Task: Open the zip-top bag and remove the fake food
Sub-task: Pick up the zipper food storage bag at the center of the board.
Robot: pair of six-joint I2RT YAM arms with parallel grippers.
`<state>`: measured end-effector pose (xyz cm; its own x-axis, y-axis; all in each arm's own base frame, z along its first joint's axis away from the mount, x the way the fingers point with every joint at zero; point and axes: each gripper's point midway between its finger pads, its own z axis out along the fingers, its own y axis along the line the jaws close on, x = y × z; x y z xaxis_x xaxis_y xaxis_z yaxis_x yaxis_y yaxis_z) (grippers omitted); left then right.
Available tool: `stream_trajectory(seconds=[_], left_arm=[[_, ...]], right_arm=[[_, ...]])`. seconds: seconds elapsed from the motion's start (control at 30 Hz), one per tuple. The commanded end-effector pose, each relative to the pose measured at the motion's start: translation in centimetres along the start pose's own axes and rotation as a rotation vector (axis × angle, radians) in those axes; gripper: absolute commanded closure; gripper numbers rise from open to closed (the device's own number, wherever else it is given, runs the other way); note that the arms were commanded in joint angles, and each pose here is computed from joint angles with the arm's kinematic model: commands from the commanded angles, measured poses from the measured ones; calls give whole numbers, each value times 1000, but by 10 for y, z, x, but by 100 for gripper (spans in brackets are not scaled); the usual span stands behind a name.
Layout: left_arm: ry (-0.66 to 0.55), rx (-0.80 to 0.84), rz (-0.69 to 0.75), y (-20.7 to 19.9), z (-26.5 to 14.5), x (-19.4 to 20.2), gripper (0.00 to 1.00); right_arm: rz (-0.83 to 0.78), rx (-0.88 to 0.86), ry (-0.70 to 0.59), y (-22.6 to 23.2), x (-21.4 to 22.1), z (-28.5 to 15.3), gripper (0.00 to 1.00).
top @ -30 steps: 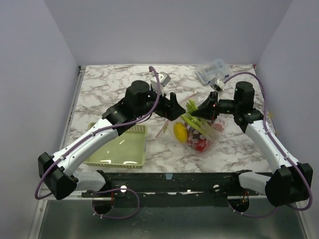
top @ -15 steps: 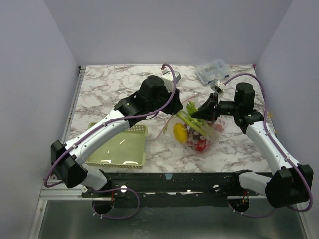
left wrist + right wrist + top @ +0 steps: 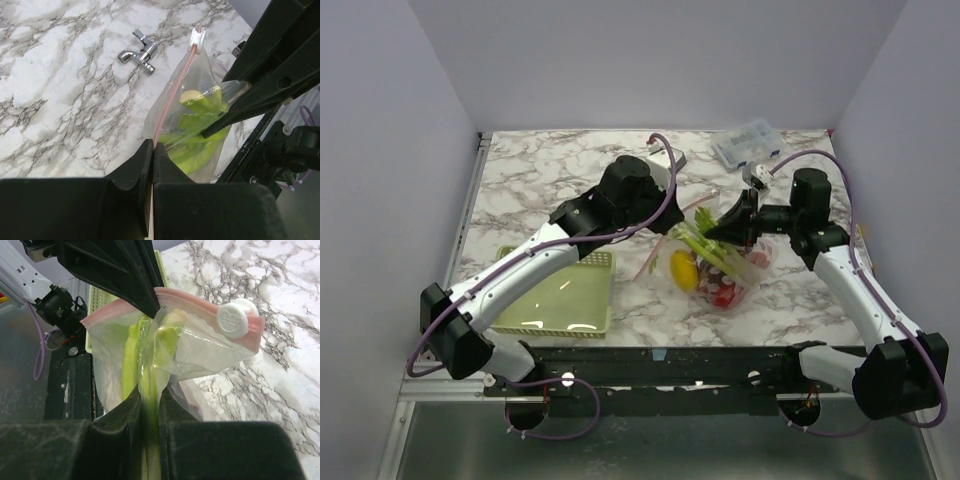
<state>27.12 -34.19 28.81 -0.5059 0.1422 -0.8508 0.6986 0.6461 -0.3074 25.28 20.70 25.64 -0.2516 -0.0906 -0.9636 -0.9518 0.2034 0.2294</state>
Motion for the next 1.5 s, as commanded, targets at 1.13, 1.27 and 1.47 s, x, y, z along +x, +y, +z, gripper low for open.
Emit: stream_trajectory(seconds=[1.13,1.27,1.47], left_arm=[[-242,449,176,-84,-63,24,100],[-263,449,236,-87,-70,13,100],[-251,439,319,-88,-78,5,100]], right_arm=[[-159,-117,-1,57,-51,-30,0],[-131,-167,-13,52,-51,-26,0],[-121,-191,-24,48,-60,-23,0]])
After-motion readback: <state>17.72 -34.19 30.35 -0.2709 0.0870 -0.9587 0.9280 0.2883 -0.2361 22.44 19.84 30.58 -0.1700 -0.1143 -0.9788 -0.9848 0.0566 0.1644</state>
